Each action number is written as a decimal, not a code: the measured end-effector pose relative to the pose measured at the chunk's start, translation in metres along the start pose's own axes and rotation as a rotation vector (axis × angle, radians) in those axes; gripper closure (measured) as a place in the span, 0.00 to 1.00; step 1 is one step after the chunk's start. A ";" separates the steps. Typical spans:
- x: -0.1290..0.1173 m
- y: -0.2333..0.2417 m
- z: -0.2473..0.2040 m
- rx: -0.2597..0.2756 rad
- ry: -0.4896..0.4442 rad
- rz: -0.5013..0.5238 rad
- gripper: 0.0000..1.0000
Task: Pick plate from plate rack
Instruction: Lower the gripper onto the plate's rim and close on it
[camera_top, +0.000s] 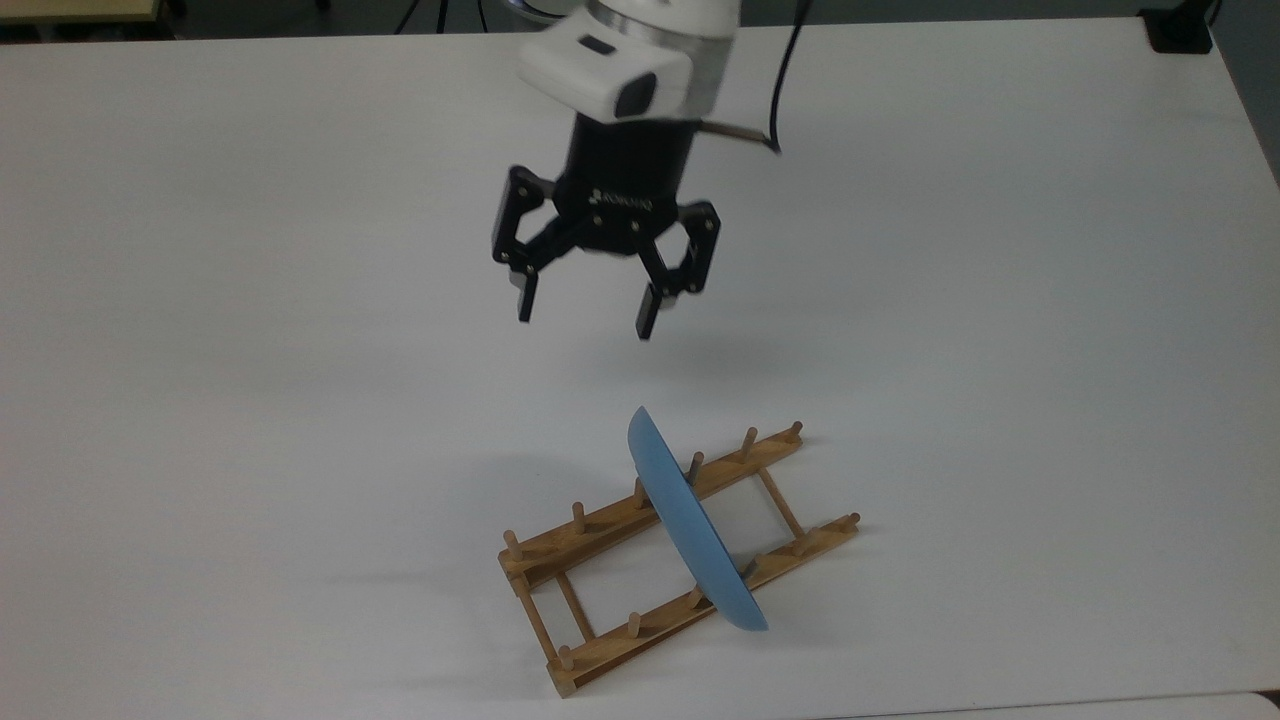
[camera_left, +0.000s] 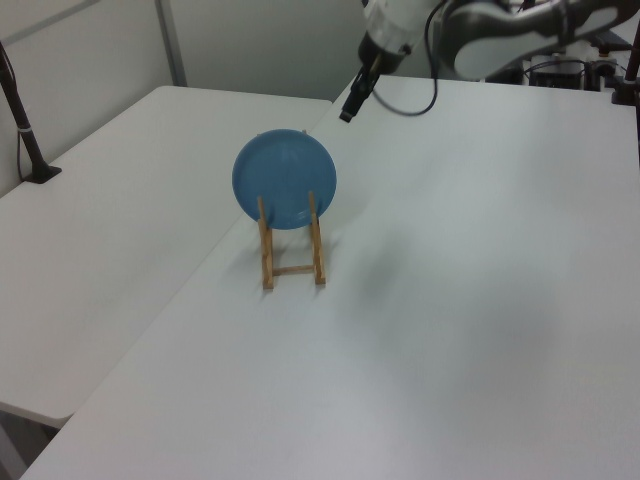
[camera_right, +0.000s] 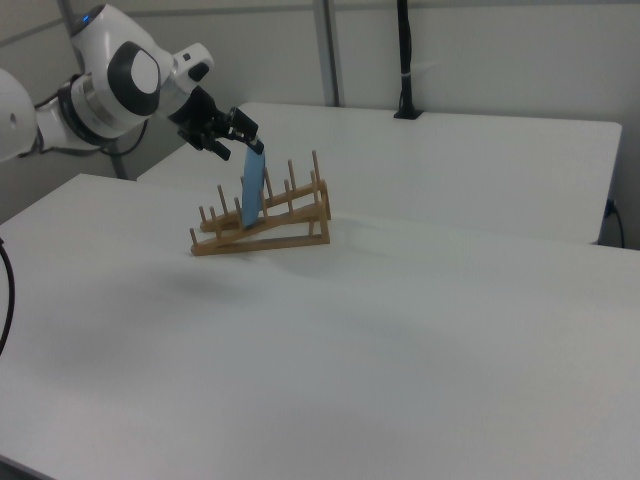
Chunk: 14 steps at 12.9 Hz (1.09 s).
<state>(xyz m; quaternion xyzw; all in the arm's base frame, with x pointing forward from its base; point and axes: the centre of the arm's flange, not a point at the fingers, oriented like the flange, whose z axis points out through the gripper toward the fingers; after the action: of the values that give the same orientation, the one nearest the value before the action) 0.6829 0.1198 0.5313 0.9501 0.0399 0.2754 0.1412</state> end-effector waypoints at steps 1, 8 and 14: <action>0.000 -0.010 0.006 -0.031 0.020 0.009 0.10; -0.009 -0.076 0.019 -0.133 0.109 0.071 0.36; -0.020 -0.091 0.055 -0.251 0.183 0.063 0.43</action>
<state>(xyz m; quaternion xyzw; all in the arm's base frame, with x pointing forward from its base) 0.6961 0.1900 0.4502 0.8966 -0.0120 0.3682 0.2458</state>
